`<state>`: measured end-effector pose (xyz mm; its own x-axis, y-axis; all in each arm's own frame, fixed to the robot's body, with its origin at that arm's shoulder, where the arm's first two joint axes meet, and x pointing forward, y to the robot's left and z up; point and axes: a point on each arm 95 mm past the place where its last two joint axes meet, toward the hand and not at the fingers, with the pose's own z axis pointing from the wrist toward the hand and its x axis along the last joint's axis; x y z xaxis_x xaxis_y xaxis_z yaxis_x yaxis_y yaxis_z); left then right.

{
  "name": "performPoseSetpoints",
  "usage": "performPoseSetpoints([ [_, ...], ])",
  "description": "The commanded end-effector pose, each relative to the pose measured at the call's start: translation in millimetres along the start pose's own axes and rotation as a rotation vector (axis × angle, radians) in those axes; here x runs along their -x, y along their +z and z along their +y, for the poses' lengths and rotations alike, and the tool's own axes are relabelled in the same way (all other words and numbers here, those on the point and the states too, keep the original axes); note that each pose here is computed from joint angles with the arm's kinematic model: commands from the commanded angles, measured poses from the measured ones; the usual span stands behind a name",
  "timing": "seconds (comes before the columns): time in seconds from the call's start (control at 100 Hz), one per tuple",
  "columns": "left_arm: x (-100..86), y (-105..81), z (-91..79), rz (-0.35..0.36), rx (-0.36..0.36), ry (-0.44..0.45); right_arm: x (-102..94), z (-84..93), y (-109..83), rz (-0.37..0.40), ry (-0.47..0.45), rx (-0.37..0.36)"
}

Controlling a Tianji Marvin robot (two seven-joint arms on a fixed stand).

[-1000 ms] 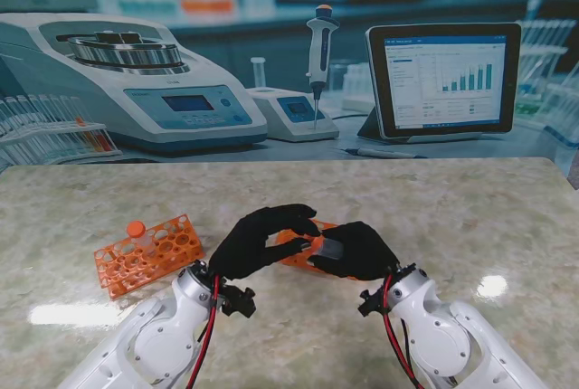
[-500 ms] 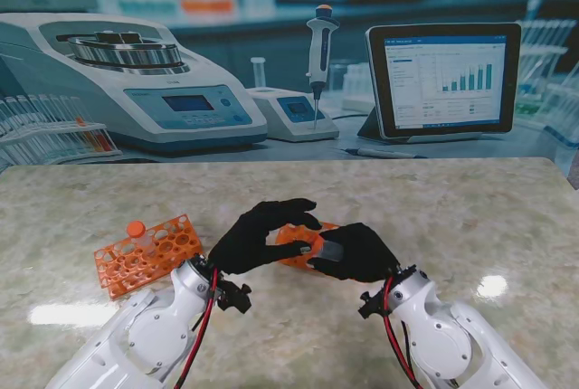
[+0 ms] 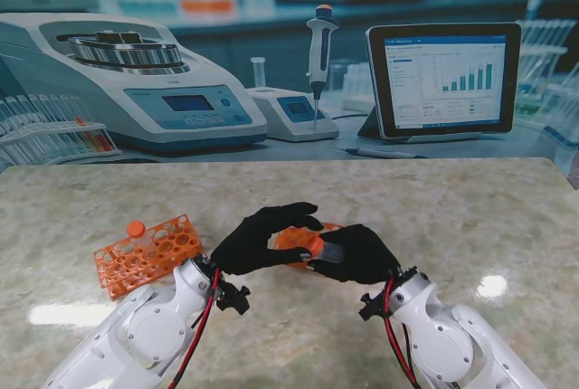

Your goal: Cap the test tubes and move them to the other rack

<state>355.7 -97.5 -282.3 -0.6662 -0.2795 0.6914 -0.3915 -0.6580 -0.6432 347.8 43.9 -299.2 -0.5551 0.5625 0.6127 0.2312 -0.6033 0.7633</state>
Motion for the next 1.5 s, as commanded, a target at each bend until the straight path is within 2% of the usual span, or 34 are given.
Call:
performPoseSetpoints([
  [0.0,1.2,-0.8,1.1,-0.003,0.01,-0.002,-2.5,-2.7,-1.4,0.0,0.006,-0.004],
  [1.49,0.8,8.9,12.1,0.011,-0.005,0.011,-4.3,-0.7,-1.0,0.0,0.006,-0.003],
])
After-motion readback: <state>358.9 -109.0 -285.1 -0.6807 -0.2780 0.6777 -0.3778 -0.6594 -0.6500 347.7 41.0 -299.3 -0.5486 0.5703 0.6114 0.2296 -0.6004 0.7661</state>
